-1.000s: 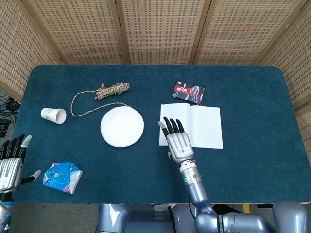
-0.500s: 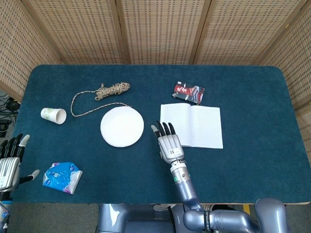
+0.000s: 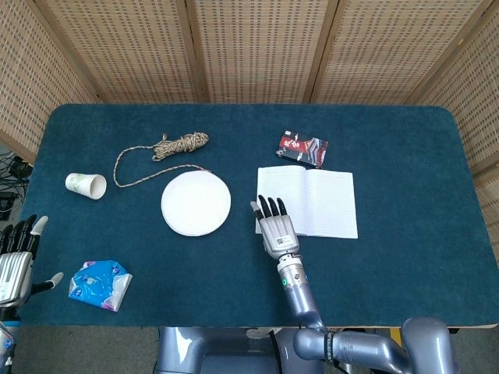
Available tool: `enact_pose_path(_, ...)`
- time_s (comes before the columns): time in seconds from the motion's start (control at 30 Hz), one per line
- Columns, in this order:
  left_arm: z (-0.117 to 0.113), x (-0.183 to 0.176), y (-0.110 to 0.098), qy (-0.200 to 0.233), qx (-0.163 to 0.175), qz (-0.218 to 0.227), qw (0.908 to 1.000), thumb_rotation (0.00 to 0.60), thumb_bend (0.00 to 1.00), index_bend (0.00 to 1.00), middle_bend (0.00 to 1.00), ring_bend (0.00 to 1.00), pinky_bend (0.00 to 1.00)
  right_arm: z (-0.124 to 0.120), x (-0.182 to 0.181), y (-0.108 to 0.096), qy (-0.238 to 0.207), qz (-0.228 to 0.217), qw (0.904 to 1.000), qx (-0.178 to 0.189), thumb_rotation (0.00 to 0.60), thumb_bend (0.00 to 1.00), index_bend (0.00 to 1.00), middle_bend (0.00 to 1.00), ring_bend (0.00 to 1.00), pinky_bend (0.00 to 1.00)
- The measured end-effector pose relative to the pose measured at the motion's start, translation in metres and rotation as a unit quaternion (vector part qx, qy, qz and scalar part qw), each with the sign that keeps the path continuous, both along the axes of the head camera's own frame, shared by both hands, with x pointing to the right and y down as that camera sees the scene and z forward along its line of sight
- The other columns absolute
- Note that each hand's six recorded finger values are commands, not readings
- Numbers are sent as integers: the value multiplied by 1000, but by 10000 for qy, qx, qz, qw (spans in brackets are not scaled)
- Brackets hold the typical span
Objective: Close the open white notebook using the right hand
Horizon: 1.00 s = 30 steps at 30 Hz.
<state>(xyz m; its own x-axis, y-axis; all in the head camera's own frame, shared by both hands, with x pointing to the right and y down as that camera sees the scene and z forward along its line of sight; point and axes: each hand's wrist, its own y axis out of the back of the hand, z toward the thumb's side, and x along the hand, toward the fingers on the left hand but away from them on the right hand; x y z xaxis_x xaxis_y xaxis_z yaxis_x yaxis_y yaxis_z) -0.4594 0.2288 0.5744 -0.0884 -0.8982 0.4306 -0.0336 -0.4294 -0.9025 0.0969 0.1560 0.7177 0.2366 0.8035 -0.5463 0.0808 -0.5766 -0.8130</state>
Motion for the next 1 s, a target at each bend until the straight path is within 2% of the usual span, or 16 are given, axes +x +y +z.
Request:
enact_pose_path(0.37, 2, 4, 2, 24, -49, 72, 10000, 600, 99, 0, 0, 0, 0, 11, 12, -6, 127, 96, 9999, -11, 600, 442, 0, 0, 0, 0)
enact_pose_path(1.0, -5, 6, 0, 73, 84, 51, 9999, 600, 100, 0, 0, 0, 0, 26, 26, -11, 239, 226, 9994, -114, 600, 442, 3, 0, 0, 0)
